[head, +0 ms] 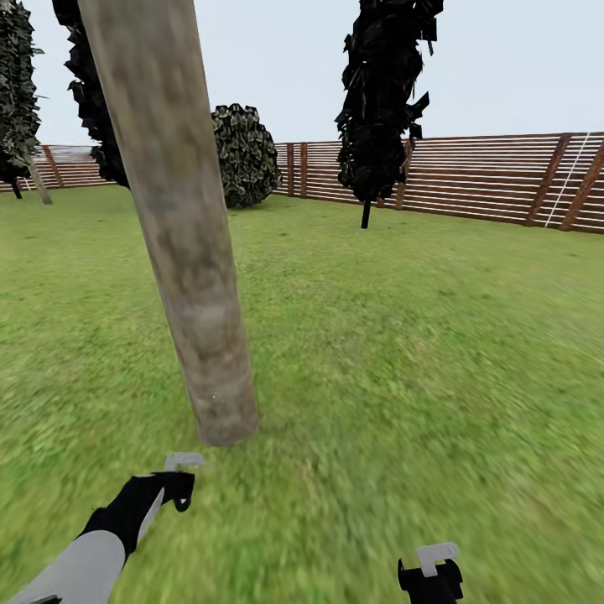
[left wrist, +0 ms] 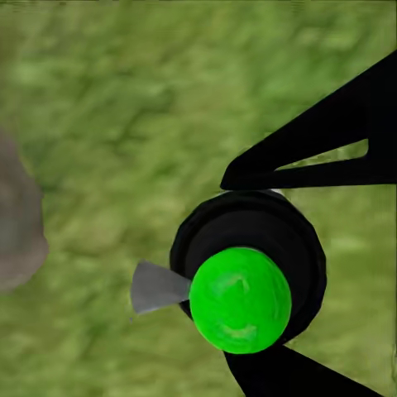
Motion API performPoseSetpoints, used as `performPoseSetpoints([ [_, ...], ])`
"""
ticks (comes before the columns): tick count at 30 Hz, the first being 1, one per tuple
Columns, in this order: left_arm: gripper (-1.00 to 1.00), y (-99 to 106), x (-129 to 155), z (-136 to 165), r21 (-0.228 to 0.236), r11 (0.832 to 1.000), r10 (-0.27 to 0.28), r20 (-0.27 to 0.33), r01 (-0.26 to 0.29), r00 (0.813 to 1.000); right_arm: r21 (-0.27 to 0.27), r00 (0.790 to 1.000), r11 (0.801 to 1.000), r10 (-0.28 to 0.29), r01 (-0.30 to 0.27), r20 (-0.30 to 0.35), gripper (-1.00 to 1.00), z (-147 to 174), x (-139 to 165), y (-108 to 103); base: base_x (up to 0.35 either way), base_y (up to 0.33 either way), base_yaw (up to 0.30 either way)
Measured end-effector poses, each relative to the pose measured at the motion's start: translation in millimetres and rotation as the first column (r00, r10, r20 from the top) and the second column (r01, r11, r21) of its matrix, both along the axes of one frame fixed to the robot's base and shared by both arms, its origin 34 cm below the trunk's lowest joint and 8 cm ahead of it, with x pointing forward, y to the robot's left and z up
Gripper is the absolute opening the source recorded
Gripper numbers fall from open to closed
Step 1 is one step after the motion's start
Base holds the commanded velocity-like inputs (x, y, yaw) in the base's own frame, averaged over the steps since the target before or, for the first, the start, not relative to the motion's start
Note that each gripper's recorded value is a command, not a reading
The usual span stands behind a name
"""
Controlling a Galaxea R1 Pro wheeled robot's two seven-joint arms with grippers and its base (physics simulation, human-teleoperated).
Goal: In the garden, pick up the pesticide atomizer on the floor and spray pesticide onto both trees until each tree trunk is fully covered.
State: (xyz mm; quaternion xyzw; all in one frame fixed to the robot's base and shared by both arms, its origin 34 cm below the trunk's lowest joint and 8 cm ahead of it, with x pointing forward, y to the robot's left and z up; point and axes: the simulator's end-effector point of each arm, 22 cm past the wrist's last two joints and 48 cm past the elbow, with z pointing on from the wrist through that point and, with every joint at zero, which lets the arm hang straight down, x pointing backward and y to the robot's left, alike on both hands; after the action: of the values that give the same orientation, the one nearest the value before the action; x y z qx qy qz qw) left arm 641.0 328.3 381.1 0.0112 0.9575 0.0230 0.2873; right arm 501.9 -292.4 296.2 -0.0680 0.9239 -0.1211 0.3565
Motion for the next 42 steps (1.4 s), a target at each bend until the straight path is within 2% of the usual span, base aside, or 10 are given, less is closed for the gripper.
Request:
performPoseSetpoints([
  [1,-1.0,11,0,2,0.017,1.0,0.004,0.001,-0.004,1.0,0.0,1.0,1.0,0.001,-0.001,0.0,1.0,0,0,0,0.087,0.0,0.0],
  [18,-1.0,8,1,2,0.008,1.0,0.006,0.003,-0.006,1.0,0.0,1.0,1.0,0.001,-0.001,0.0,1.0,0,0,0,0.16,-0.011,0.0],
  [24,-1.0,10,0,1,0.011,1.0,0.009,0.001,-0.009,1.0,0.001,1.0,1.0,0.0,0.0,0.001,1.0,0,0,1,0.008,-0.118,0.205],
  [29,-1.0,23,-8,-5,0.055,0.998,0.026,-0.02,-0.025,0.999,0.002,1.0,1.0,-0.001,0.001,0.001,1.0,0,0,1,0.0,-0.003,0.145],
  [33,-1.0,3,-48,-41,0.016,1.0,0.013,-0.121,-0.011,0.993,0.0,1.0,1.0,-0.001,0.001,0.0,1.0,0,-1,0,0.0,0.0,0.007],
  [35,-1.0,-32,-51,-46,-0.026,1.0,-0.008,-0.134,0.005,0.991,-0.002,1.0,1.0,-0.005,0.005,0.001,1.0,0,-1,-2,0.0,0.0,0.0],
  [37,-1.0,-43,-51,-47,-0.031,0.999,-0.023,-0.137,0.019,0.99,-0.004,1.0,1.0,-0.007,0.007,0.0,1.0,-1,-2,-4,0.0,0.0,0.0],
  [39,-1.0,-30,-51,-45,-0.016,1.0,-0.013,-0.137,0.011,0.991,-0.005,1.0,1.0,-0.006,0.006,-0.001,1.0,-1,-2,-4,0.0,0.0,0.0],
  [41,-1.0,46,-54,-38,0.066,0.997,0.044,-0.138,-0.035,0.99,-0.006,1.0,1.0,-0.006,0.006,-0.001,1.0,-1,-2,-4,0.0,0.0,0.0],
  [42,-1.0,51,-55,-37,0.067,0.997,0.052,-0.137,-0.043,0.989,-0.006,1.0,1.0,-0.006,0.006,-0.002,1.0,-1,-3,-4,0.0,0.0,0.0],
])
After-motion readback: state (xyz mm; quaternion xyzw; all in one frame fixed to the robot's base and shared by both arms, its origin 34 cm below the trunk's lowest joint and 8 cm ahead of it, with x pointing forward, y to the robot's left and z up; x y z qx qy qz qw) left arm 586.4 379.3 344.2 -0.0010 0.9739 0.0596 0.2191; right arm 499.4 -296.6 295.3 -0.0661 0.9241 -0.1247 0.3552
